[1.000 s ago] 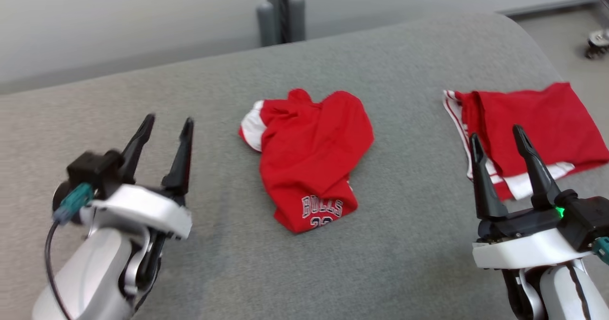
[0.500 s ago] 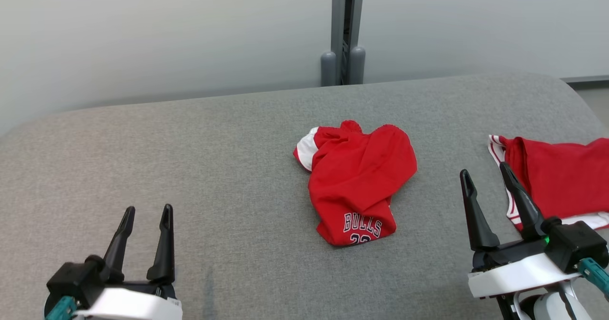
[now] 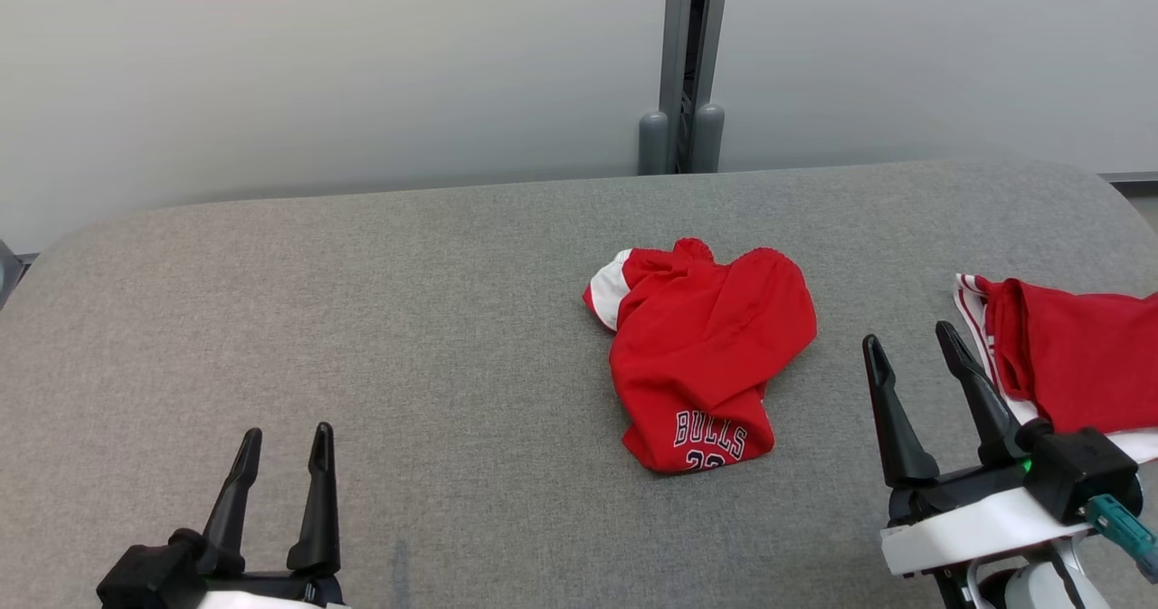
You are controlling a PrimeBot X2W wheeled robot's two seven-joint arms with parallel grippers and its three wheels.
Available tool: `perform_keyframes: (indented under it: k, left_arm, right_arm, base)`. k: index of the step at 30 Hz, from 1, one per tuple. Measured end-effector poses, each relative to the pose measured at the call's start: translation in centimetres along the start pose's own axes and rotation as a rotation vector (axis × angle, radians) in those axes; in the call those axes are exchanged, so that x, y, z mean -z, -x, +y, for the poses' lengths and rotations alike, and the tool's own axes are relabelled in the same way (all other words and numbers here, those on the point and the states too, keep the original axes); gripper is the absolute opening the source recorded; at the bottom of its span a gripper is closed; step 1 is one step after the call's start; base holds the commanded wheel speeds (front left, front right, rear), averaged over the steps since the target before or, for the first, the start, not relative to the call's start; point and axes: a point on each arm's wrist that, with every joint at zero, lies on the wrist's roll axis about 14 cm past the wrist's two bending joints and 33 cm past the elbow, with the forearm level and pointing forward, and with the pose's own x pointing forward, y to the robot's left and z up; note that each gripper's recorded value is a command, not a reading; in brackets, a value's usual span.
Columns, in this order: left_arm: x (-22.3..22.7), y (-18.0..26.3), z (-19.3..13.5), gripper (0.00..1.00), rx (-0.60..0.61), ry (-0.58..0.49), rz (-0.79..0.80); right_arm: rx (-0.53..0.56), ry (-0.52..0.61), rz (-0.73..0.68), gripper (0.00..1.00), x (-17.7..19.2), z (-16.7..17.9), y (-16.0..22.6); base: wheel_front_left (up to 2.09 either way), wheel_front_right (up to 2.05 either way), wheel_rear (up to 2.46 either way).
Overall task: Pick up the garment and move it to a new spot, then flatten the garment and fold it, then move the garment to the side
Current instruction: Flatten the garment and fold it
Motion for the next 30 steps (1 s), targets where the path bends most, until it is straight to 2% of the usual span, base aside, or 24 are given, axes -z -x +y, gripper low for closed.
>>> perform_keyframes:
  k: [17,22,25,30]
  left_arm:
    - [0.7,-0.1,0.3,1.00,-0.003,0.008,0.019]
    - [1.5,-0.6,-0.1,1.00,0.008,0.014,0.043]
    - [1.8,-1.1,0.0,1.00,0.005,0.019,0.050]
    - [2.3,-1.4,1.0,1.00,-0.024,0.022,0.065]
  right_arm:
    - [-0.021,0.001,0.028,1.00,1.0,0.3,-0.5]
    - [-0.109,0.040,0.101,1.00,3.5,2.1,-1.4]
    - [-0.158,0.088,0.185,1.00,5.8,2.7,-2.2]
    - [-0.241,0.090,0.323,1.00,9.8,4.6,-3.0]
  base:
    - [0.00,0.00,0.00]
    - [0.00,0.00,0.00]
    - [0.00,0.00,0.00]
    - [0.00,0.00,0.00]
